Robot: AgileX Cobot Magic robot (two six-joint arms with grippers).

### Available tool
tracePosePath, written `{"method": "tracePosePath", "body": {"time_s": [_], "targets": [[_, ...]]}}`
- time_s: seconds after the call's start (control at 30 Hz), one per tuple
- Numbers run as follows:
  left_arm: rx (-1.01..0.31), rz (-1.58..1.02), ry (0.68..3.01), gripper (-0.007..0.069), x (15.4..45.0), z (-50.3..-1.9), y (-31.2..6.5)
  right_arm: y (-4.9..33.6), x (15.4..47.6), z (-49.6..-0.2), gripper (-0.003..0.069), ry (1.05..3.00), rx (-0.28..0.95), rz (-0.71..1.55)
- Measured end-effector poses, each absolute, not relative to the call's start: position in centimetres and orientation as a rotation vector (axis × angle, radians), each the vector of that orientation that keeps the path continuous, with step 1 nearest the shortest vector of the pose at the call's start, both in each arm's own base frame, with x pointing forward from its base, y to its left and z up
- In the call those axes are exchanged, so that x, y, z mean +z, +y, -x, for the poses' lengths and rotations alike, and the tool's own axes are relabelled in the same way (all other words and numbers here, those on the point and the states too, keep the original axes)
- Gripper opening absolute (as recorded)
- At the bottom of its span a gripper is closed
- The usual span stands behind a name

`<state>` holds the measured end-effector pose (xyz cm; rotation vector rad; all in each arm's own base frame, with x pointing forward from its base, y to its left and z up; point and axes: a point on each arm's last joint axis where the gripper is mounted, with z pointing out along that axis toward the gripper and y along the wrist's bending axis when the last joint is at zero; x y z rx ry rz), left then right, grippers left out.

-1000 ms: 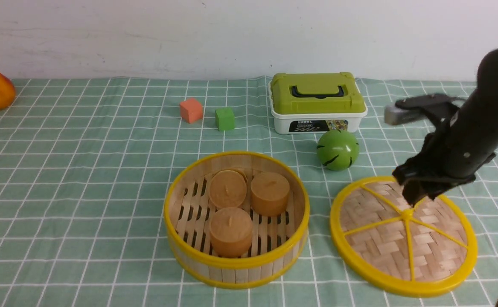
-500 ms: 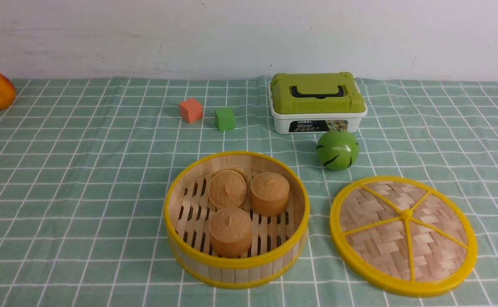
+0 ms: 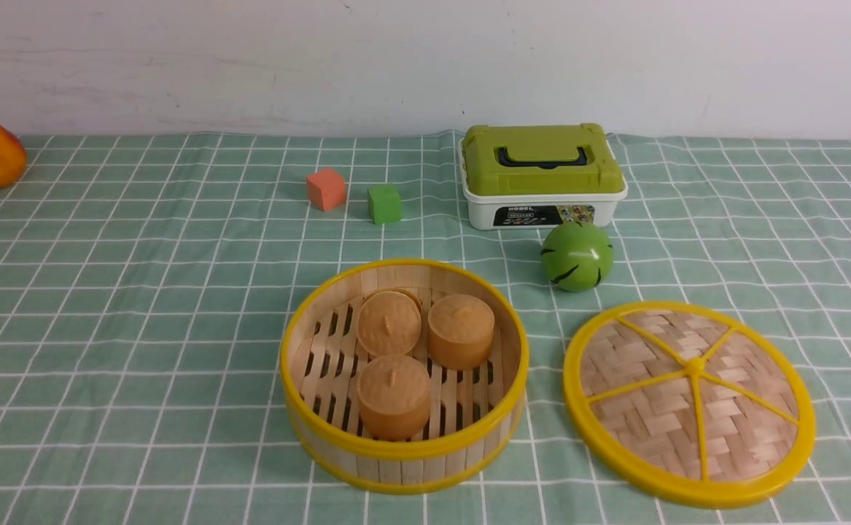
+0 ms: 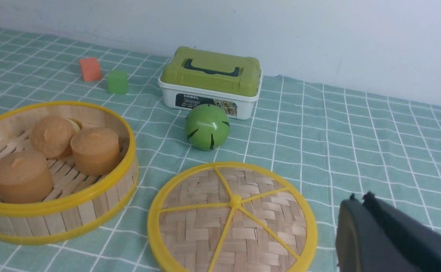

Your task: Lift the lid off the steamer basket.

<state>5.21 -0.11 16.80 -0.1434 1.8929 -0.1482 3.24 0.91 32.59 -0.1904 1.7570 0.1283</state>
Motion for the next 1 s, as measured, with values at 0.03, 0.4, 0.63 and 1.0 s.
{"method": "tracePosePath", "body": {"time_s": [0.03,0.4,0.63,1.0], "targets": [[-0.148,0.143,1.893,0.0239,16.8,-5.2,-0.1,0.9,32.3,-3.0,-0.0018,1.753,0.128,0.19],[-0.148,0.143,1.893,0.0239,16.8,-5.2,-0.1,1.0,31.4,-2.7,-0.0007,1.778,0.156,0.189],[-0.148,0.143,1.893,0.0239,16.8,-5.2,-0.1,0.6,26.1,-5.0,-0.0004,1.794,0.065,0.097],[-0.148,0.143,1.893,0.0239,16.8,-5.2,-0.1,-0.2,17.9,-5.5,0.0,1.78,0.025,-0.111]]}}
